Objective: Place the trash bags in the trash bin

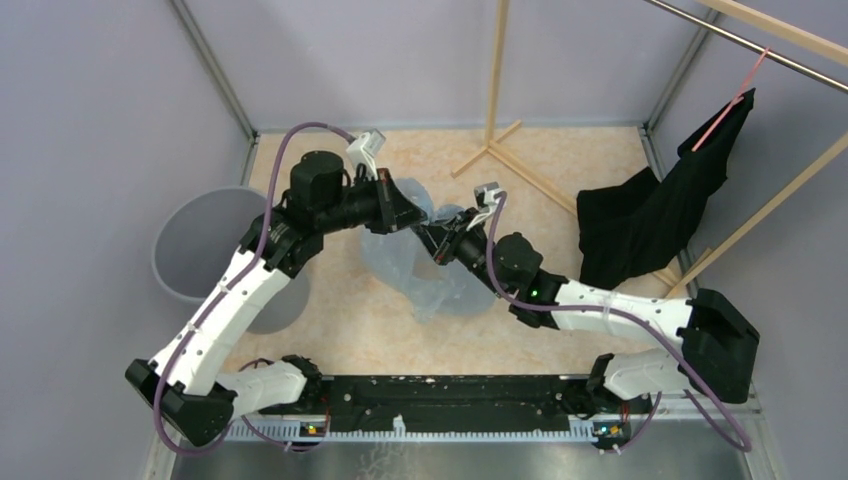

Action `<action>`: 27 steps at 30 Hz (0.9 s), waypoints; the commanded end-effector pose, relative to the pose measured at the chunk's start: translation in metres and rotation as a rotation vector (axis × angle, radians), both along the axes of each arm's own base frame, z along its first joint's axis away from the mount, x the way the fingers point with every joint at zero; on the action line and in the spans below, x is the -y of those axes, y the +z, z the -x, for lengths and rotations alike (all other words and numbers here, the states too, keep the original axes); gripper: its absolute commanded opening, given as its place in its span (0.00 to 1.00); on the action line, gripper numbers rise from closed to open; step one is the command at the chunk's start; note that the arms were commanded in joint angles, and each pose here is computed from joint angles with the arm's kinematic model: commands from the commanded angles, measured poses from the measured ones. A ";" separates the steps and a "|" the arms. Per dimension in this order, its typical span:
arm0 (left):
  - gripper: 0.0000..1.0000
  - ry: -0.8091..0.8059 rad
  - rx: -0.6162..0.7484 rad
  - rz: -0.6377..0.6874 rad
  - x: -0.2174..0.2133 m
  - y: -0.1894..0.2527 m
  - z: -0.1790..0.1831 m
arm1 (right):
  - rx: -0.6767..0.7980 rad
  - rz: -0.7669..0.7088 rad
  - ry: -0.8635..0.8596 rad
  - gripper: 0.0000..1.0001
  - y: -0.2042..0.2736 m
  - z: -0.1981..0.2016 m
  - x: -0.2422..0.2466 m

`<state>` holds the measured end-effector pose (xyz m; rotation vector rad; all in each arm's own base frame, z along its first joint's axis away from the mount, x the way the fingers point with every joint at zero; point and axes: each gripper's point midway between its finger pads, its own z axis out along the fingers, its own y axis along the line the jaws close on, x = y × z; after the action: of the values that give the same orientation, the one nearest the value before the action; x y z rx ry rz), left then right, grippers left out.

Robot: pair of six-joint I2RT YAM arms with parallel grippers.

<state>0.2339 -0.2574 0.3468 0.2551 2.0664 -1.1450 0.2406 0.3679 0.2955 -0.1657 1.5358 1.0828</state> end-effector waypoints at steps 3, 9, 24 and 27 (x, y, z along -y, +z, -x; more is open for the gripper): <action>0.26 0.026 0.039 -0.076 -0.006 0.015 -0.009 | 0.092 -0.083 -0.023 0.00 0.032 0.002 0.012; 0.80 0.462 0.165 -0.423 -0.106 0.033 -0.038 | 0.079 -0.051 -0.095 0.00 0.025 -0.013 0.038; 0.99 0.998 0.137 -1.005 -0.264 -0.047 -0.035 | 0.118 -0.021 -0.275 0.00 0.034 -0.023 0.112; 0.95 1.023 0.086 -0.965 -0.275 -0.064 -0.041 | 0.139 -0.032 -0.294 0.00 0.040 -0.018 0.123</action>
<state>0.2643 -0.0051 0.2765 -0.1852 2.1500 0.4608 0.2591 0.2658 0.3248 -0.0202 1.4137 0.9034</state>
